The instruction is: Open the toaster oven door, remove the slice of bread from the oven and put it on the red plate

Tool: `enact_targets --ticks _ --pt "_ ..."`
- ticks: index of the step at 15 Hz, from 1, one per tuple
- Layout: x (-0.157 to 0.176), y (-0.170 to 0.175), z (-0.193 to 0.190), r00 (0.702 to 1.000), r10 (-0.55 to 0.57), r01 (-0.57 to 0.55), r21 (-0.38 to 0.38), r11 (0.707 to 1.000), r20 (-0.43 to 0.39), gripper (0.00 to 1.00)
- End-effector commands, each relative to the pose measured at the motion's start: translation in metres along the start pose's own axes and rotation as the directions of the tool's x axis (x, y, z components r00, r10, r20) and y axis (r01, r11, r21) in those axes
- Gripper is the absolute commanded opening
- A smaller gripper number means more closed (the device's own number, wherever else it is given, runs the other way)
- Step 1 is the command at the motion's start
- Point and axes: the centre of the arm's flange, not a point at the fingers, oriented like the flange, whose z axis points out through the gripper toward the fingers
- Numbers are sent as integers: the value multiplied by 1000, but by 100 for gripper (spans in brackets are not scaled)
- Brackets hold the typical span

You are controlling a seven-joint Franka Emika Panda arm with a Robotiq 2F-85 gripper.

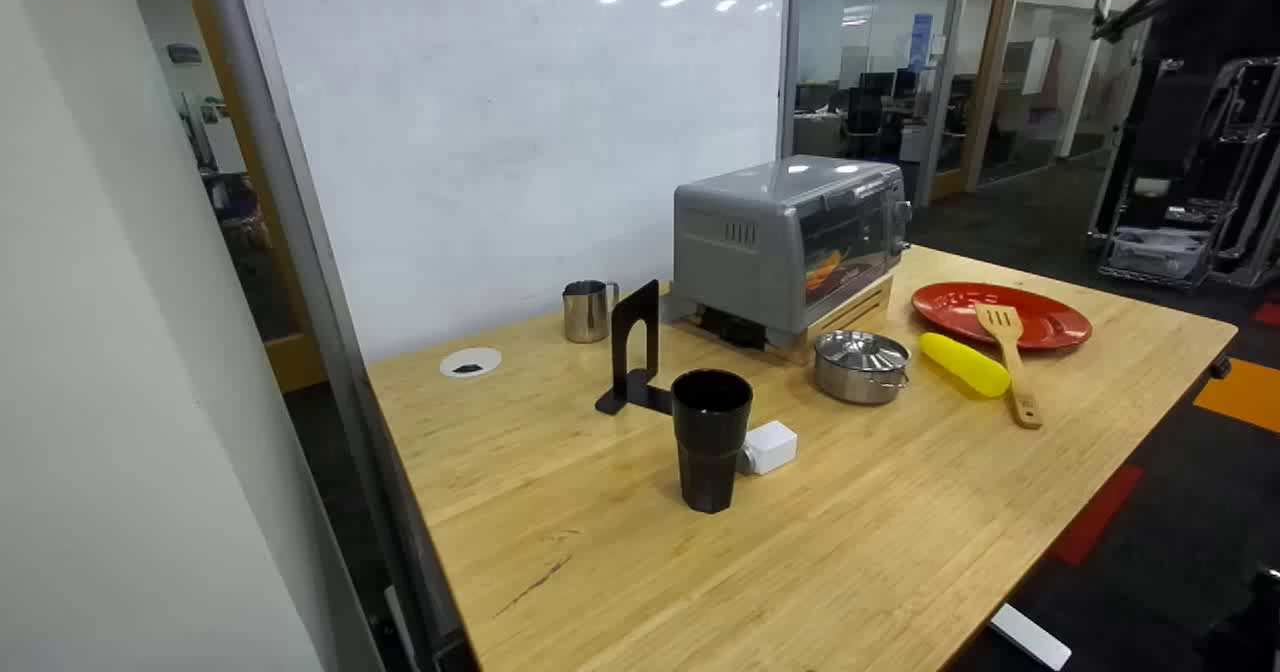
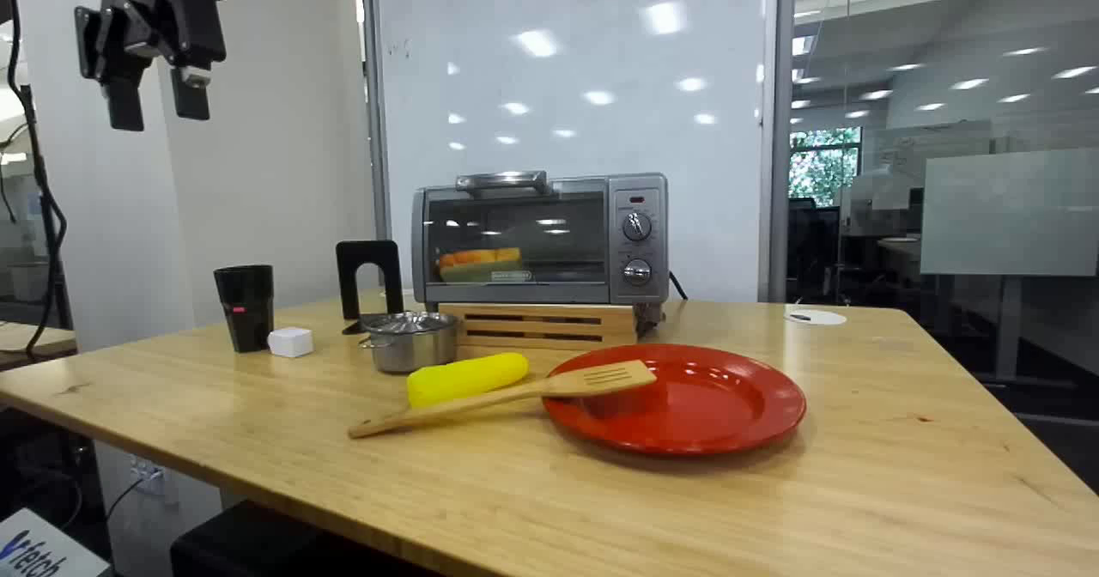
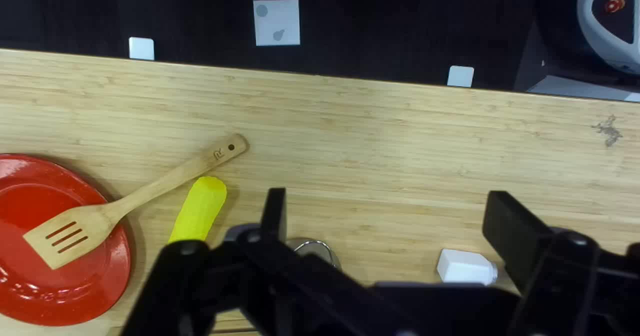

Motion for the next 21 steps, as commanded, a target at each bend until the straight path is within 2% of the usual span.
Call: enact_targets --ticks 1,19,21 --pt "0 0 0 1000 0 0 0 1000 0 100" --pt "0 0 0 1000 0 0 0 1000 0 100" --pt "10 7 4 1000 -11 11 22 1000 -8 100"
